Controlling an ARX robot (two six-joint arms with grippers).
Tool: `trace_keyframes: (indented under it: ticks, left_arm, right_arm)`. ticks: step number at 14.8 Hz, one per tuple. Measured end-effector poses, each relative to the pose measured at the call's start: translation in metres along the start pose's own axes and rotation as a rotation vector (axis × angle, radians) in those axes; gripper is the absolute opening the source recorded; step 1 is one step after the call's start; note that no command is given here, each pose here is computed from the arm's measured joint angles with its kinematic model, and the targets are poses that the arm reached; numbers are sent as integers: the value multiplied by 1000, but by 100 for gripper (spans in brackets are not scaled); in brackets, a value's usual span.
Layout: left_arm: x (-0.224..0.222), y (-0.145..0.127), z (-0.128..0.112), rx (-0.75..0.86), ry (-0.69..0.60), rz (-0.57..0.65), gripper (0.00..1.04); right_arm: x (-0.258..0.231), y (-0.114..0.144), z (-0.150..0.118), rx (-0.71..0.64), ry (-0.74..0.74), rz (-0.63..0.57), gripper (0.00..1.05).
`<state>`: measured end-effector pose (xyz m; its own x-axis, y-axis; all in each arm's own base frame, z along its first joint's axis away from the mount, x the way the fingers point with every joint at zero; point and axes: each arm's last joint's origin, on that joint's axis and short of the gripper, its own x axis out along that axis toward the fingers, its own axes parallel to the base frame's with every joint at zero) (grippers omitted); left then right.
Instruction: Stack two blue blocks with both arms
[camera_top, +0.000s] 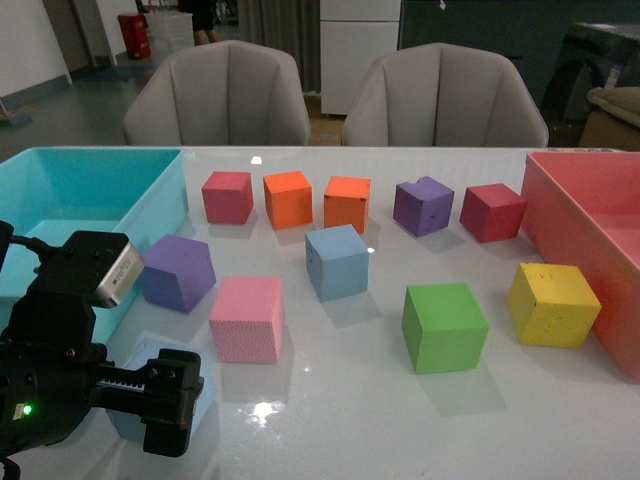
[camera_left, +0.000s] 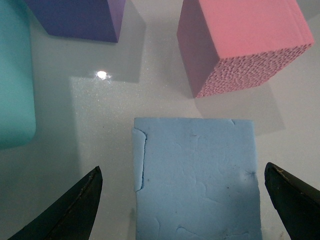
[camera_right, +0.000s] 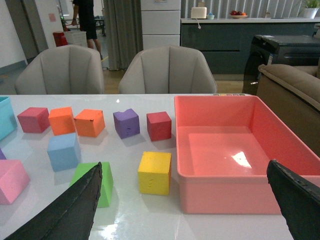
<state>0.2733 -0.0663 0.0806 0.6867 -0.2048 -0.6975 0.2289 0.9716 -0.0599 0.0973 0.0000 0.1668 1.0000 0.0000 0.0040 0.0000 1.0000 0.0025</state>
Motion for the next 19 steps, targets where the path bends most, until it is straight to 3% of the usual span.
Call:
trace_keyframes:
  ticks: [6, 8, 10, 12, 15, 19]
  left_arm:
    - [18, -1, -14, -5, 54, 8, 95]
    - [18, -2, -12, -1, 44, 24, 72]
    - [13, -6, -8, 11, 41, 30, 55]
    - [2, -13, 2, 29, 7, 27, 47]
    - [-22, -39, 42, 84, -80, -14, 43]
    - [3, -91, 112, 176, -112, -66, 42]
  right_arm:
    - [0, 0, 0, 0, 0, 0, 98]
    - [0, 0, 0, 0, 0, 0, 98]
    - [0, 0, 0, 0, 0, 0, 98]
    - [0, 0, 0, 0, 0, 0, 98]
    - [0, 0, 0, 0, 0, 0, 98]
    - [0, 0, 0, 0, 0, 0, 98]
